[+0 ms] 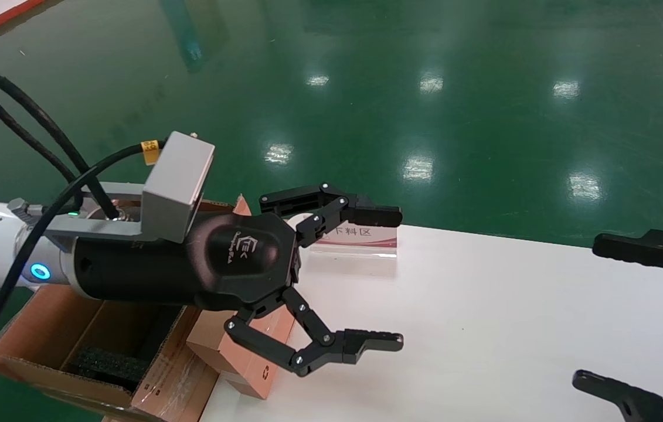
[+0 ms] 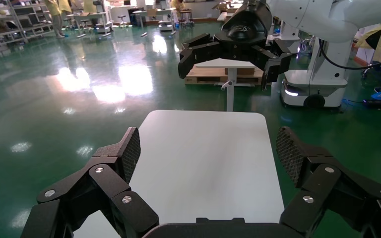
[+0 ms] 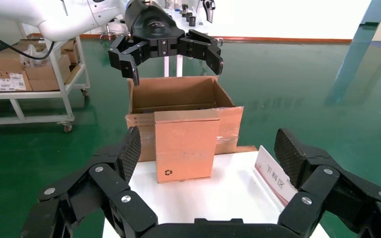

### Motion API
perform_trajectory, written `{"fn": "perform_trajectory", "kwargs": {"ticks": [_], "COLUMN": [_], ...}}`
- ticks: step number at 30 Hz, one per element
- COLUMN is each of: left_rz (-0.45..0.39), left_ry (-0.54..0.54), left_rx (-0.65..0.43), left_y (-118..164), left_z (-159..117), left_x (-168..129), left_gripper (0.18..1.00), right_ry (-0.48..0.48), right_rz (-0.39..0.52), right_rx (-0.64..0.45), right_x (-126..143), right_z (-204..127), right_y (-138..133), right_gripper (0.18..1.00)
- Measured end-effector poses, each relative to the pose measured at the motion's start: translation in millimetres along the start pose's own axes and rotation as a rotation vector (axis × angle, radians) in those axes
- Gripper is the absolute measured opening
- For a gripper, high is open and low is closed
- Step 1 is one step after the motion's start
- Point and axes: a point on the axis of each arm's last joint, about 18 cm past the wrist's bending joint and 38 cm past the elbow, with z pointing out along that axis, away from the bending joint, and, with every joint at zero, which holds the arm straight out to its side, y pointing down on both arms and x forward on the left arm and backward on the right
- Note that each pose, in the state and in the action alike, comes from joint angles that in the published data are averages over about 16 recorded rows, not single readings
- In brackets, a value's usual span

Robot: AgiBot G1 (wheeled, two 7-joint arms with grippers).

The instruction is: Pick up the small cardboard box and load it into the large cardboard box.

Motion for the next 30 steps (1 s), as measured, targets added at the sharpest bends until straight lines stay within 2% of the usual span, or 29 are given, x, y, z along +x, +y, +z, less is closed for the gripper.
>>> {"fn": "perform_trajectory", "kwargs": {"ticks": [10,16,21,30], "left_rz": [0.0,-0.005,-0.026,-0.108], "left_ry": [-0.001,-0.006,-0.014,-0.08], "left_rx": [-0.004,-0.066,-0.189,-0.556], "left_y": [0.3,4.4,13.9,37.2], "left_z": [-0.3,0.6,2.0,-1.0], "left_x": [-0.1,-2.1,-7.3,-32.6], "left_gripper": [1.001,1.001,1.001,1.001], "right_ry": [0.0,0.0,0.0,0.0], "right_rz": [0.0,0.0,0.0,0.0], "right_rx": [0.0,0.0,0.0,0.0], "right_x": [0.0,0.0,0.1,0.1], "right_z": [0.0,0.0,0.0,0.0], "right_y": [0.0,0.0,0.1,0.1], "right_gripper": [1.001,1.001,1.001,1.001]}}
